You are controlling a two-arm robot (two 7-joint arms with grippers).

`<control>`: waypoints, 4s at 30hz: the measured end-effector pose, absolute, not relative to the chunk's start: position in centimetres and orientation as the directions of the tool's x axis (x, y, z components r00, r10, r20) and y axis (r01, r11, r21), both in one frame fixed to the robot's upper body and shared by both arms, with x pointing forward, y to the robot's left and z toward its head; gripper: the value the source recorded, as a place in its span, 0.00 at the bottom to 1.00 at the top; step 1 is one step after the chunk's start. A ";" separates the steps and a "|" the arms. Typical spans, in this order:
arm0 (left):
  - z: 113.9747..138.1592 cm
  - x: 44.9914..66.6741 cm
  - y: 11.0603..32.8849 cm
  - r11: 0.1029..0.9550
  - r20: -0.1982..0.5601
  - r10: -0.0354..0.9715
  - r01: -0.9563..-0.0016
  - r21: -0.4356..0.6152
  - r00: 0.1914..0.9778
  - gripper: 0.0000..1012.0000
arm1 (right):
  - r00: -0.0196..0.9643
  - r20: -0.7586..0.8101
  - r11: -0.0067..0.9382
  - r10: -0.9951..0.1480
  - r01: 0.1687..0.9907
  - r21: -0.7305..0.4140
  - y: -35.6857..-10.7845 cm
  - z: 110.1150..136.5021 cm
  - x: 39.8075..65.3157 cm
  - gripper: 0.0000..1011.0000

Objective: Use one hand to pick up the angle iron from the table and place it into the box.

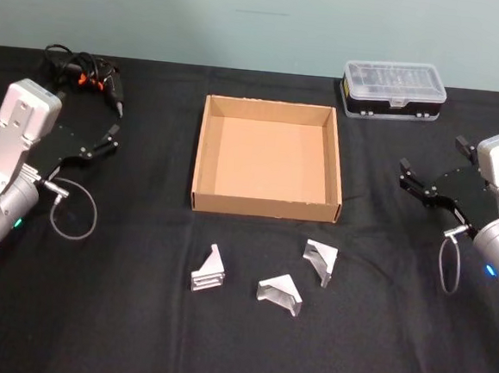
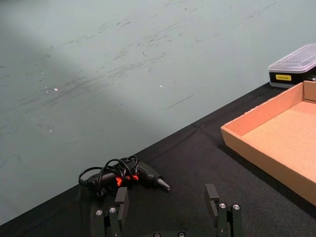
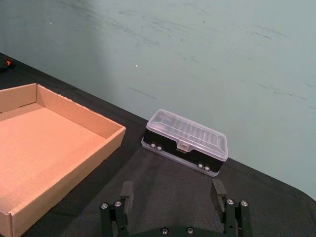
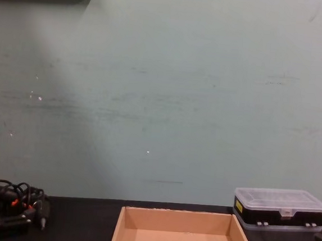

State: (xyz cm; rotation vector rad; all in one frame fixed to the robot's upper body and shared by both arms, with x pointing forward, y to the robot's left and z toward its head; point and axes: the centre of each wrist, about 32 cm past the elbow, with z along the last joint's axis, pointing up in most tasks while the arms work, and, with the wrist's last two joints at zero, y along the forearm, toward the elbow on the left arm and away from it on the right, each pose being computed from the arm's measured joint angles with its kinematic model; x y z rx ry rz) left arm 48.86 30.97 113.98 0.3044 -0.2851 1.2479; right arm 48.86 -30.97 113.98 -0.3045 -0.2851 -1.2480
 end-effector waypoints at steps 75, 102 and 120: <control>114.0 48.9 31.0 0.287 0.374 0.880 -0.955 0.070 0.292 1.00 | 0.897 0.122 0.818 -0.424 0.438 -0.374 -31.0 112.8 49.5 0.99; 114.0 48.9 31.0 0.287 0.374 0.880 -0.955 0.070 0.292 1.00 | 0.896 0.120 0.819 -0.427 0.439 -0.370 -31.1 112.9 49.4 0.53; 114.0 48.9 31.0 0.287 0.374 0.880 -0.955 0.070 0.292 1.00 | 0.873 0.136 0.844 -0.469 0.488 -0.221 -29.7 117.3 49.9 0.53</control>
